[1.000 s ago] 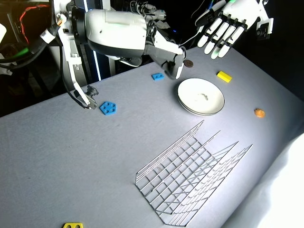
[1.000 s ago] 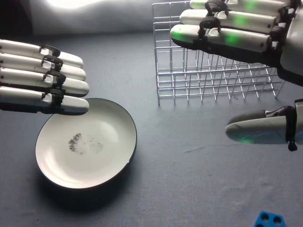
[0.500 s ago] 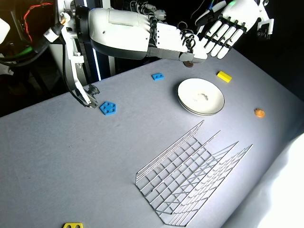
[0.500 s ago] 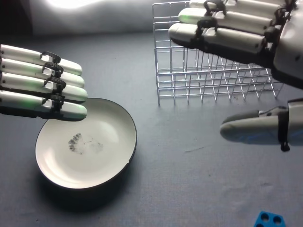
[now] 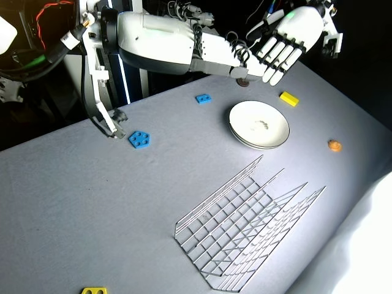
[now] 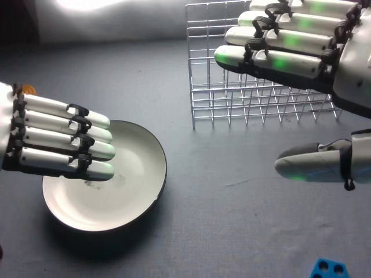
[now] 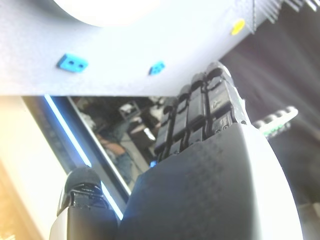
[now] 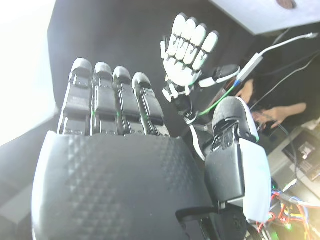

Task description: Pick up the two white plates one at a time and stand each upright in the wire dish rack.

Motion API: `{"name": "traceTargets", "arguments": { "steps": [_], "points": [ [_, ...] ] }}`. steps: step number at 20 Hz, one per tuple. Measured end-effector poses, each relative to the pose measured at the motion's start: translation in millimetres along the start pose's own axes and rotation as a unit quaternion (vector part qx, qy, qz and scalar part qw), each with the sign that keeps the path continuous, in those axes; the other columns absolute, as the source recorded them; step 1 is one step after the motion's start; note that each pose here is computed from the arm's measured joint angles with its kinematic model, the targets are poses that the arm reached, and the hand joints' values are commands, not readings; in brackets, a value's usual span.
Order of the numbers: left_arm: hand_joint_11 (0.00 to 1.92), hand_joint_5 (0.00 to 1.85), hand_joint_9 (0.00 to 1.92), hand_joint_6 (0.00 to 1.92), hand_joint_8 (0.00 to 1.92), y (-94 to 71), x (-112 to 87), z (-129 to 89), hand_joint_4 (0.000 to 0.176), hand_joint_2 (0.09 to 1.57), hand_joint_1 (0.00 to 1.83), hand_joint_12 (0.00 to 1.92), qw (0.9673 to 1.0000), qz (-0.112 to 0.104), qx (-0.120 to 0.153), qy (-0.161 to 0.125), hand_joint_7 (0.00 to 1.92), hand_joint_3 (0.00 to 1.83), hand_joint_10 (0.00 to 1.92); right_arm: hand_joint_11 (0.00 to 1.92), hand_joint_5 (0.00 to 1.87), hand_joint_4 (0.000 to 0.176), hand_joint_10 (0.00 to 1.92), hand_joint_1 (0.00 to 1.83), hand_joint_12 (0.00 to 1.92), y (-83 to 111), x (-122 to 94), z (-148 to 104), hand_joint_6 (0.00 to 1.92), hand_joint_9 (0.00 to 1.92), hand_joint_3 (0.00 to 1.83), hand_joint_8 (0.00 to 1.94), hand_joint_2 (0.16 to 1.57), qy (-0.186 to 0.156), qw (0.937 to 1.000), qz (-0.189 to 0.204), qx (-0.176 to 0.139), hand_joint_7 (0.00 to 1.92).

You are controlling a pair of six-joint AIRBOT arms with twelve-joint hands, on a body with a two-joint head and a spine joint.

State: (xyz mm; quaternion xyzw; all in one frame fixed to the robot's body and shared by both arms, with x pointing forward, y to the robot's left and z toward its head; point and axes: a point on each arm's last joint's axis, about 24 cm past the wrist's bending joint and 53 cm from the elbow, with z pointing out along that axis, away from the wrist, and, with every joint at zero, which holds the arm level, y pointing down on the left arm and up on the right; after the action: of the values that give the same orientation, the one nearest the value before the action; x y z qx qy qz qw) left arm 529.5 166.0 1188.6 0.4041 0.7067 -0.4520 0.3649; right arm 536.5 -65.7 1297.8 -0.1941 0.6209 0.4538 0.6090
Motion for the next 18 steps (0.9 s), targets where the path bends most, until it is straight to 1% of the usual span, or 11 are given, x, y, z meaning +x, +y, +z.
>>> {"name": "traceTargets", "arguments": {
  "steps": [2,3,6,8,9,10,11,13,15,16,18],
  "points": [
    [0.0,0.0,0.0,0.0,0.0,5.2,6.1,1.8,0.0,1.04,0.0,0.0,0.9999,-0.009,-0.008,0.003,0.0,0.01,0.0,0.0,0.01,0.0,0.0,0.0,0.0,-0.5,-1.2,0.0,0.0,0.0,0.0,0.0,1.15,-0.003,1.0,0.009,0.001,0.0],
    [0.0,0.0,0.0,0.0,0.0,8.5,9.6,3.2,0.0,1.03,0.0,0.0,0.9998,-0.014,-0.011,0.005,0.0,0.01,0.0,0.0,0.0,0.0,0.0,0.0,0.0,-3.5,-3.0,0.3,0.0,0.0,0.0,0.0,1.15,-0.009,0.9994,0.032,0.009,0.0],
    [0.0,0.0,0.0,0.0,0.0,16.5,29.8,11.1,0.0,1.04,0.0,0.0,0.9991,-0.028,-0.021,0.025,0.0,0.01,0.0,0.0,0.01,0.0,0.0,0.0,0.0,-0.6,-10.4,2.0,0.0,0.0,0.0,0.0,1.15,-0.03,0.998,0.056,0.002,0.0],
    [0.0,0.0,0.0,0.0,0.0,23.9,39.3,12.5,0.0,1.04,0.0,0.0,0.9982,-0.041,-0.03,0.031,0.0,0.01,0.0,0.0,0.0,0.0,0.0,0.0,0.0,4.9,-5.5,5.2,0.0,0.0,0.0,0.0,1.14,-0.033,0.997,0.07,-0.008,0.0],
    [0.0,0.0,0.0,0.0,0.0,29.5,42.5,12.4,0.0,1.04,0.0,0.0,0.9978,-0.044,-0.039,0.032,0.0,0.01,0.0,0.0,0.01,0.0,0.0,0.0,0.0,5.7,4.5,5.1,0.0,0.0,0.0,0.0,1.14,-0.023,0.9974,0.068,-0.01,0.0],
    [0.0,0.0,0.0,0.0,0.0,37.9,48.2,11.6,0.0,1.04,0.0,0.0,0.997,-0.041,-0.053,0.038,0.0,0.01,0.0,0.0,0.01,0.0,0.0,0.0,0.0,7.5,18.4,5.2,0.0,0.0,0.0,0.0,1.13,-0.008,0.9989,0.045,-0.012,0.0],
    [0.0,0.0,0.0,0.0,0.0,43.9,53.0,11.3,0.0,1.04,0.0,0.0,0.9962,-0.043,-0.063,0.044,0.0,0.01,0.0,0.0,0.0,0.0,0.0,0.0,0.0,7.5,24.4,4.6,0.0,0.0,0.0,0.0,1.14,0.0,0.9992,0.039,-0.012,0.0],
    [0.0,0.0,0.0,0.0,0.0,50.1,61.8,12.7,0.0,1.04,0.0,0.0,0.9953,-0.037,-0.07,0.055,0.0,0.01,0.0,0.0,0.0,0.0,0.0,0.0,0.0,8.0,25.6,3.7,0.0,0.0,0.0,0.0,1.13,0.0,0.9992,0.038,-0.014,0.0],
    [0.0,0.0,0.0,0.0,0.0,52.8,66.2,15.3,0.0,1.04,0.0,0.0,0.995,-0.033,-0.073,0.059,0.0,0.01,0.0,0.0,0.0,0.0,0.0,0.0,0.0,5.6,25.7,3.8,0.0,0.0,0.0,0.0,1.13,0.0,0.9989,0.046,-0.009,0.0],
    [0.0,0.0,0.0,0.0,0.0,59.7,71.4,14.3,0.0,1.05,0.0,0.0,0.994,-0.031,-0.082,0.065,0.0,0.01,0.0,0.0,0.0,0.0,0.0,0.0,0.0,3.8,31.3,4.5,0.0,0.0,0.0,0.0,1.14,0.008,0.9971,0.075,-0.005,0.0],
    [0.0,0.0,0.0,0.0,0.0,65.4,75.3,12.8,0.0,1.04,0.0,0.0,0.9929,-0.026,-0.092,0.069,0.0,0.01,0.0,0.0,0.0,0.0,0.0,0.01,0.0,6.4,34.7,6.9,0.0,0.0,0.0,0.0,1.15,0.012,0.9958,0.09,-0.008,0.0]
  ]
}}
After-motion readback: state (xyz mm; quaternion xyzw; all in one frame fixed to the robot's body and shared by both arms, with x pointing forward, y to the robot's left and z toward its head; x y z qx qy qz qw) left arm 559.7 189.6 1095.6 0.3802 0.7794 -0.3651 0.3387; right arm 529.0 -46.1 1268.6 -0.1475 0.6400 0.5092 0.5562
